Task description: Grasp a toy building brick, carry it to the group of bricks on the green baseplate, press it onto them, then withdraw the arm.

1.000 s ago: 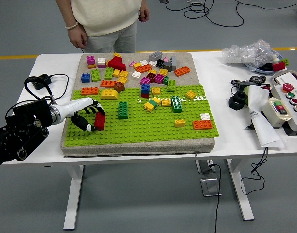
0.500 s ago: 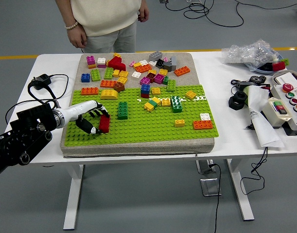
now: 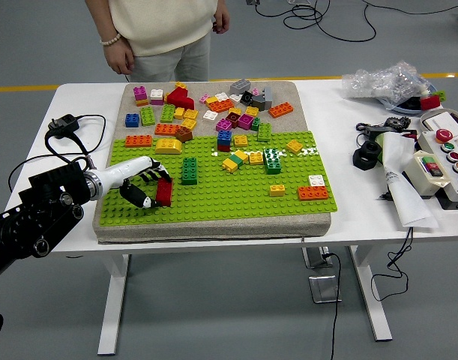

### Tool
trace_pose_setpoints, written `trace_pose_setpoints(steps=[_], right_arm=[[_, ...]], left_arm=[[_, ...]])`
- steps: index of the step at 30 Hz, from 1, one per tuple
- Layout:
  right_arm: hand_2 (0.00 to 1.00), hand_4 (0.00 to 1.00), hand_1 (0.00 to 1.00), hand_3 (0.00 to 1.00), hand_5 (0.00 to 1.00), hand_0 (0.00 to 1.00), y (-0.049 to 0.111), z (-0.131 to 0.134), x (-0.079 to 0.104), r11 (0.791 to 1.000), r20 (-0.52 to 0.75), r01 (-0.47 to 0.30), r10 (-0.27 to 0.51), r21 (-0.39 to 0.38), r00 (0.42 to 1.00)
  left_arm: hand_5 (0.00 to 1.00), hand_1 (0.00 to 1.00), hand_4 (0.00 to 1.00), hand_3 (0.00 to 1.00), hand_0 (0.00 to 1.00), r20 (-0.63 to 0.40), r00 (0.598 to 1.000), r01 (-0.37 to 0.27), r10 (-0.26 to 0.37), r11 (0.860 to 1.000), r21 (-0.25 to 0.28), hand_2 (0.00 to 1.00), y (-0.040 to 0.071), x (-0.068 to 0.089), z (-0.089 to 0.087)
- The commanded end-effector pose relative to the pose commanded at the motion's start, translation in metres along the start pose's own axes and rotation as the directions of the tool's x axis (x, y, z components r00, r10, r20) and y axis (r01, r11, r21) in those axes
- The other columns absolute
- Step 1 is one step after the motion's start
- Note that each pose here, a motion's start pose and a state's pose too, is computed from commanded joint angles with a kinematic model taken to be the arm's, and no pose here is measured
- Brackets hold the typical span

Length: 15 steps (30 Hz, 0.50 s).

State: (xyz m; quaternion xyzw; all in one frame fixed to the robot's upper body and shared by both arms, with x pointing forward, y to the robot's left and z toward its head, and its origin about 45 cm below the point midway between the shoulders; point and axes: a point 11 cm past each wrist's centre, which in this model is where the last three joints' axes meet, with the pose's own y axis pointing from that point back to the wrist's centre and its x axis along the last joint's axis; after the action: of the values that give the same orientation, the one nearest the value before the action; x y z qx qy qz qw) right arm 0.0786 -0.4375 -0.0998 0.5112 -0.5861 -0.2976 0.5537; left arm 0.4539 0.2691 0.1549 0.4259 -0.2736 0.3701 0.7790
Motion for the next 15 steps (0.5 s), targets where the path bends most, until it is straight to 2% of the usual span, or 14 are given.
trace_pose_setpoints(steps=[15], right_arm=[[0.751, 0.998, 0.706, 0.767, 0.775, 0.778, 0.0002, 0.0018, 0.0004, 1.0, 0.002, -0.001, 0.001, -0.006, 1.0]], left_arm=[[0.002, 0.772, 0.335, 0.655, 0.689, -0.027, 1.0, -0.006, 0.006, 1.0, 0.006, 0.508, 0.0066, 0.0033, -0.0054]])
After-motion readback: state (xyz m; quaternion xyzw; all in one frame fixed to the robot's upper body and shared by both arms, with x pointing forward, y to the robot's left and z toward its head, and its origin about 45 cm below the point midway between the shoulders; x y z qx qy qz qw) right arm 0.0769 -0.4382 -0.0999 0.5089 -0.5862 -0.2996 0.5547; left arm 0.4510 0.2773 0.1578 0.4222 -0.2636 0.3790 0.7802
